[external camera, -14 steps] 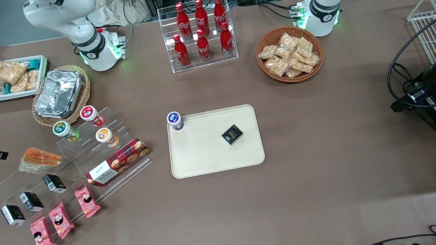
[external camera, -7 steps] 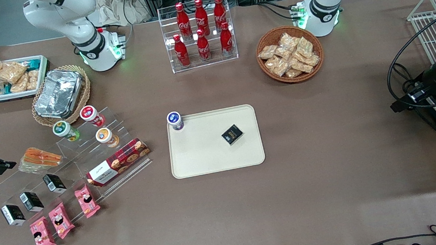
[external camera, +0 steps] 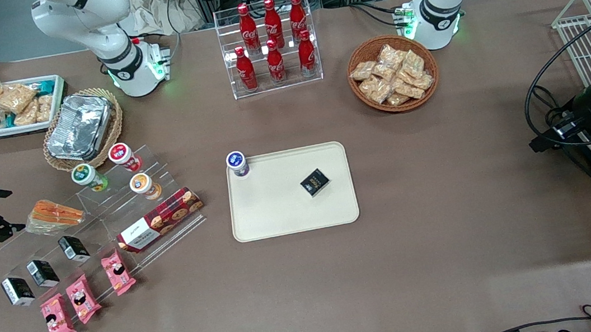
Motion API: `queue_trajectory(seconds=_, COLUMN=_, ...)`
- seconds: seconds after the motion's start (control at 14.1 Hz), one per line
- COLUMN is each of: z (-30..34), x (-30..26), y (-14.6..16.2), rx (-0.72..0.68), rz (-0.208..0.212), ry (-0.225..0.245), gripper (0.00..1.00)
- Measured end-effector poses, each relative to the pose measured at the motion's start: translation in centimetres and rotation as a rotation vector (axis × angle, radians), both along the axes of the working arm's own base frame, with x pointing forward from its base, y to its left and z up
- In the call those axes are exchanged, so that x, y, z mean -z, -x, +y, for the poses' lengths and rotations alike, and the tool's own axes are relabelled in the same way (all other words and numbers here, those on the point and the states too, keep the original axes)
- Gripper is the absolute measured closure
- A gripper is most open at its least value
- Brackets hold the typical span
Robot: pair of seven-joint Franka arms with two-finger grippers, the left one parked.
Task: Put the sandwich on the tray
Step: 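Lower the right gripper and close it on the wrapped sandwich, then lift the sandwich and carry it toward the cream tray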
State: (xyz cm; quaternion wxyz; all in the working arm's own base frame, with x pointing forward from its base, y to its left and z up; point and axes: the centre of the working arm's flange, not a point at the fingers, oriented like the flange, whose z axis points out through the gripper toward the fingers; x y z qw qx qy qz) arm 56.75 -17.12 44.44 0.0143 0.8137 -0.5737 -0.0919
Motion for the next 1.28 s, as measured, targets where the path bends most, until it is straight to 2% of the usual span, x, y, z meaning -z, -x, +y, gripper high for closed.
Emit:
queue_trajectory(seconds=0.14, z=-0.1, x=1.2, y=0.2, rx=0.026, rz=0.004, ry=0.001, gripper=0.03)
queue_trajectory(seconds=0.35, z=-0.2, x=3.2, y=0.2, rx=0.047, rz=-0.018, ry=0.005, gripper=0.02)
queue_trajectory(seconds=0.78, z=0.1, x=5.5, y=0.5, rx=0.111, rz=-0.052, ry=-0.040, gripper=0.06)
queue_trajectory(seconds=0.85, z=0.1, x=5.5, y=0.5, rx=0.115, rz=-0.054, ry=-0.043, gripper=0.12)
queue_trajectory(seconds=1.06, z=0.1, x=5.4, y=0.6, rx=0.086, rz=-0.058, ry=-0.049, gripper=0.47)
queue_trajectory(seconds=1.13, z=0.1, x=5.3, y=0.6, rx=0.061, rz=-0.059, ry=-0.054, gripper=0.56)
queue_trajectory(seconds=1.2, z=0.1, x=5.2, y=0.7, rx=0.042, rz=-0.062, ry=-0.058, gripper=0.63)
queue_trajectory(seconds=1.28, z=0.1, x=5.0, y=0.7, rx=0.019, rz=-0.069, ry=-0.061, gripper=0.66)
